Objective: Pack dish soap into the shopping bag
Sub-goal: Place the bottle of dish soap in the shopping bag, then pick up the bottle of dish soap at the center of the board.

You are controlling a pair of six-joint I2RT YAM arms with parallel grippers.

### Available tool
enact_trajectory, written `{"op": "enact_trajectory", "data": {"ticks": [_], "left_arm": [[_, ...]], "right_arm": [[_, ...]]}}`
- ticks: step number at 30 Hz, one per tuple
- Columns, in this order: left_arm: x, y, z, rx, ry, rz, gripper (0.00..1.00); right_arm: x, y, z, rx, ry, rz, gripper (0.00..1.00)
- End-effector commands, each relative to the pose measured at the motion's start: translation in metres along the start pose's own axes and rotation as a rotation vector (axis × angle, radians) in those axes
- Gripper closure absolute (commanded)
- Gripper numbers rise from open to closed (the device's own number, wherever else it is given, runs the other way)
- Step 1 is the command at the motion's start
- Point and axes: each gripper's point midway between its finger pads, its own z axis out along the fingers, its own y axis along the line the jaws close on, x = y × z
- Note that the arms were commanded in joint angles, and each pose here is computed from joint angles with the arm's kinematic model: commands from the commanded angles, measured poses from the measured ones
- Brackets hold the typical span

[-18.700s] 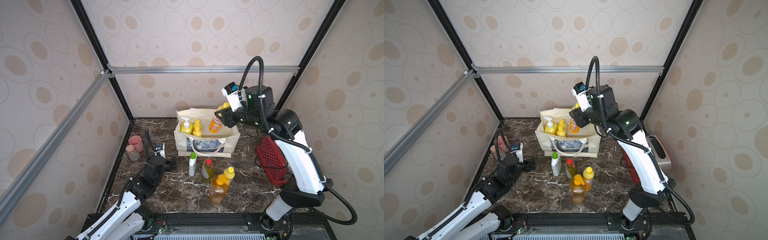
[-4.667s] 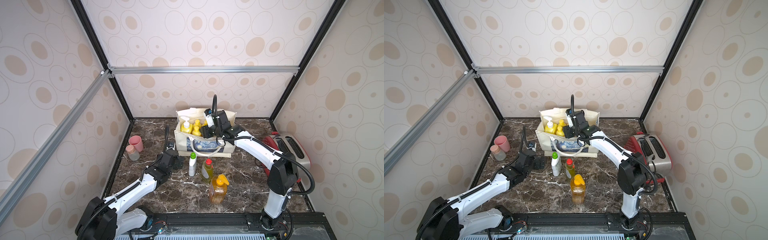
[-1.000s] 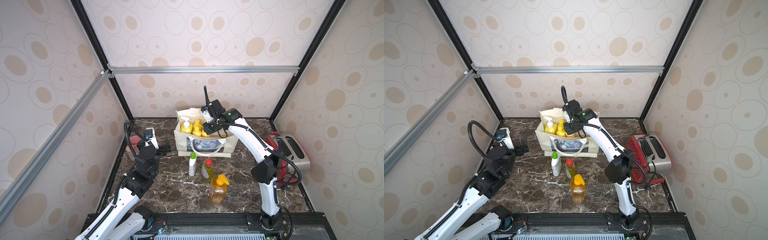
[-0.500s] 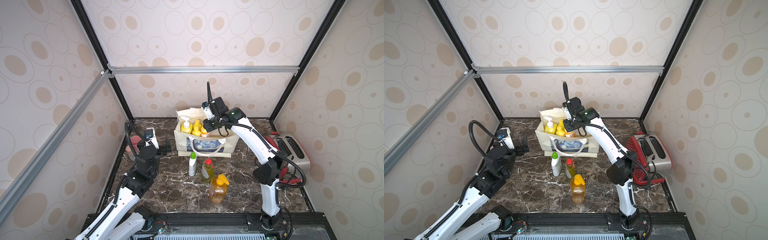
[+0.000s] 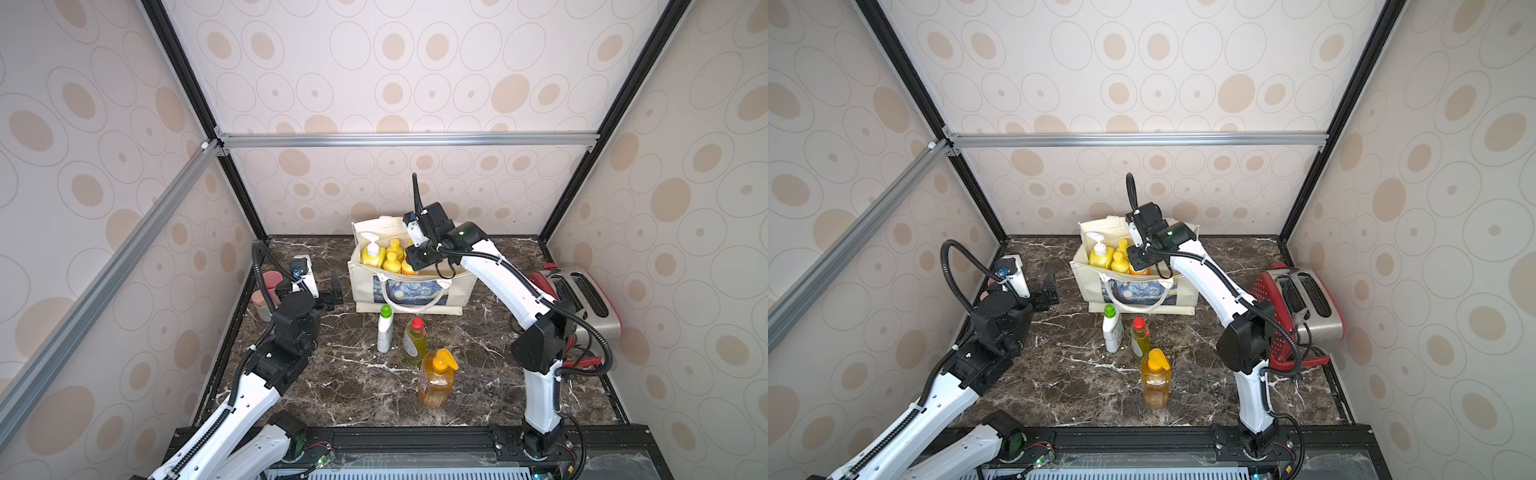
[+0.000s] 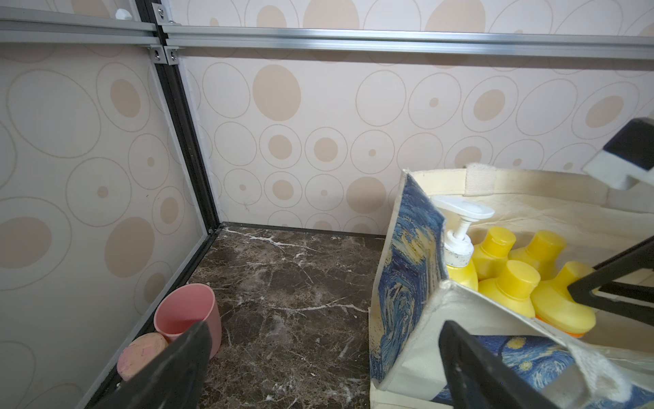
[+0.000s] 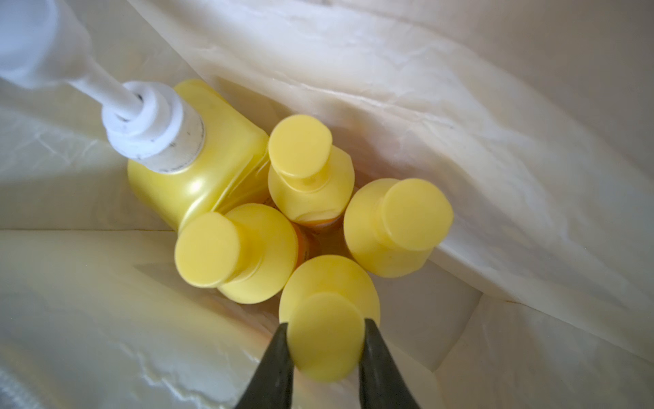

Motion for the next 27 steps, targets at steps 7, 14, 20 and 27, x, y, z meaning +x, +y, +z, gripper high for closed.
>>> {"op": "enact_trajectory", "data": {"ticks": [7,14,20,27], "left_arm": [[-0.007,0.002,0.001,-0.012,-0.024,-0.004,0.01],[-0.007,0.002,0.001,-0.011,-0.023,-0.004,0.01],[-0.007,-0.001,0.003,0.001,-0.022,-0.011,0.01],[0.003,-0.003,0.008,-0.003,0.006,0.008,0.01]], "right_arm": [[-0.02,0.01,-0.022,-0.033,-0.095,0.004,0.76],[-0.031,0.013,-0.05,-0.057,-0.148,-0.003,0.49],[-0.044,0.022,-0.086,-0.11,-0.23,-0.01,0.3],[-0.032,0.032,-0.132,-0.177,-0.268,-0.027,0.3]]}}
